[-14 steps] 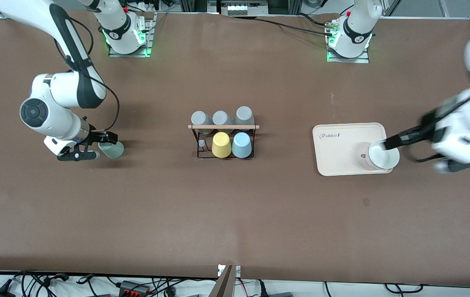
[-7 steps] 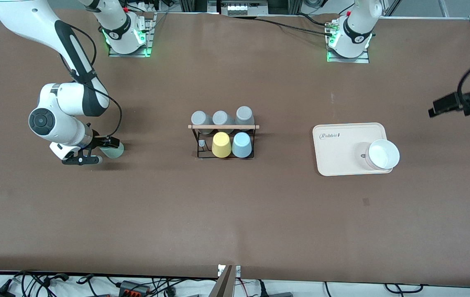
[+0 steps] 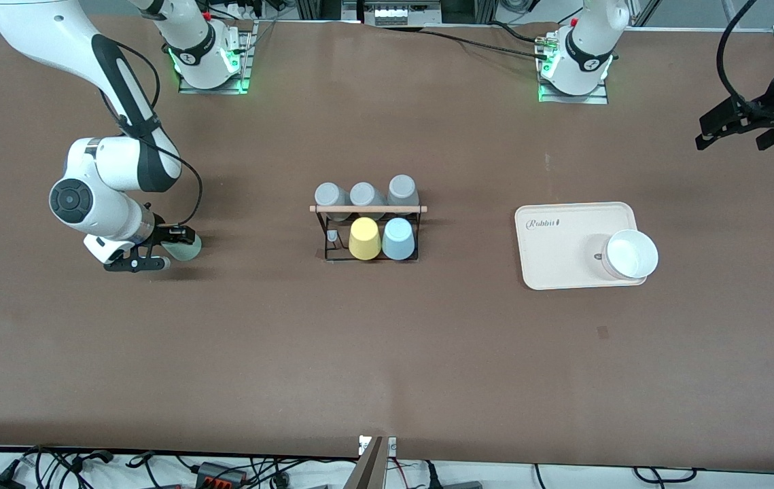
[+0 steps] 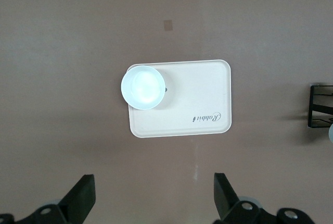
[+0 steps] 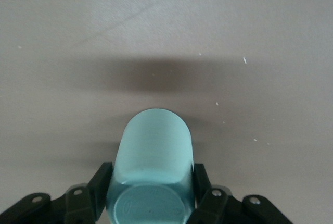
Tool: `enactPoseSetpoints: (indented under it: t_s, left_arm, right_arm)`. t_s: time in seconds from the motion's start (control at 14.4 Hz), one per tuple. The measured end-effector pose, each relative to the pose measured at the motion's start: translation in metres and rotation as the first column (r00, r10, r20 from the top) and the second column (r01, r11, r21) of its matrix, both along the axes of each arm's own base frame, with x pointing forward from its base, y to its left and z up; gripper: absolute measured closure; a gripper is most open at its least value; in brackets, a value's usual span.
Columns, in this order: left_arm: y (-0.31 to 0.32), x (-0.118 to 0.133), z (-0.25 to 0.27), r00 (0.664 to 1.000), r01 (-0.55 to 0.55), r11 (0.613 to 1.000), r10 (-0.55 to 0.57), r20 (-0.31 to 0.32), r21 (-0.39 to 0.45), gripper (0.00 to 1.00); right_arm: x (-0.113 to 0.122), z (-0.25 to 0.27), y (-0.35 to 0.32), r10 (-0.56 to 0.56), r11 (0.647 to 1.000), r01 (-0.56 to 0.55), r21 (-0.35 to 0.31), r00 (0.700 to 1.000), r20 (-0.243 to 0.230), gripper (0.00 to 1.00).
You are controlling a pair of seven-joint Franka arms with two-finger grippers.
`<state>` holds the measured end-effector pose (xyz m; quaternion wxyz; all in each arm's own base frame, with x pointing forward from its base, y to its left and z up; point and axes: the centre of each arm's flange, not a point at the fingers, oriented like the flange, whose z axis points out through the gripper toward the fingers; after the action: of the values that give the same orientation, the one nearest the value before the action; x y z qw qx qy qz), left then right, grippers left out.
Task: Hang scattered cups on rack with three cups
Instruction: 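Lift the teal cup with the right gripper and carry it to the rack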
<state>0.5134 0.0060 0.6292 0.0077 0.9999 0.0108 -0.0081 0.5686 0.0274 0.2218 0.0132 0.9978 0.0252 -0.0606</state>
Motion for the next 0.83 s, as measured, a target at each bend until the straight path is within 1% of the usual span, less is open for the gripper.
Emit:
enactPoseSetpoints:
  t_s: [0.14, 0.28, 0.42, 0.55, 0.69, 0.83]
  left_arm:
    - [0.004, 0.001, 0.0, 1.0, -0.005, 1.0, 0.005, 0.004, 0.0, 0.0]
    - [0.007, 0.002, 0.006, 1.0, -0.01, 1.0, 0.009, 0.027, 0.008, 0.0]
    - [0.009, 0.002, 0.021, 0.998, -0.013, 1.0, 0.012, 0.06, 0.012, 0.0]
    - [0.008, 0.001, 0.035, 0.996, -0.012, 1.0, 0.011, 0.084, 0.013, 0.0]
    - [0.008, -0.001, 0.041, 0.996, -0.013, 1.0, 0.012, 0.086, 0.013, 0.0]
    - [0.009, 0.002, 0.037, 0.997, -0.013, 1.0, 0.012, 0.078, 0.012, 0.0]
  right_arm:
    - [0.003, 0.003, 0.01, 0.017, 1.0, -0.017, 0.002, 1.0, 0.01, 0.33]
    - [0.019, 0.03, 0.023, 0.037, 0.999, -0.037, 0.004, 0.999, 0.034, 0.33]
    - [0.041, 0.085, 0.05, 0.073, 0.997, -0.073, 0.004, 0.997, 0.038, 0.33]
    - [0.058, 0.149, 0.093, 0.07, 0.997, -0.071, 0.003, 0.996, 0.061, 0.33]
    - [0.062, 0.194, 0.15, 0.035, 0.999, -0.036, 0.006, 0.995, 0.092, 0.33]
    - [0.054, 0.204, 0.218, -0.039, 0.999, 0.038, 0.014, 0.994, 0.104, 0.33]
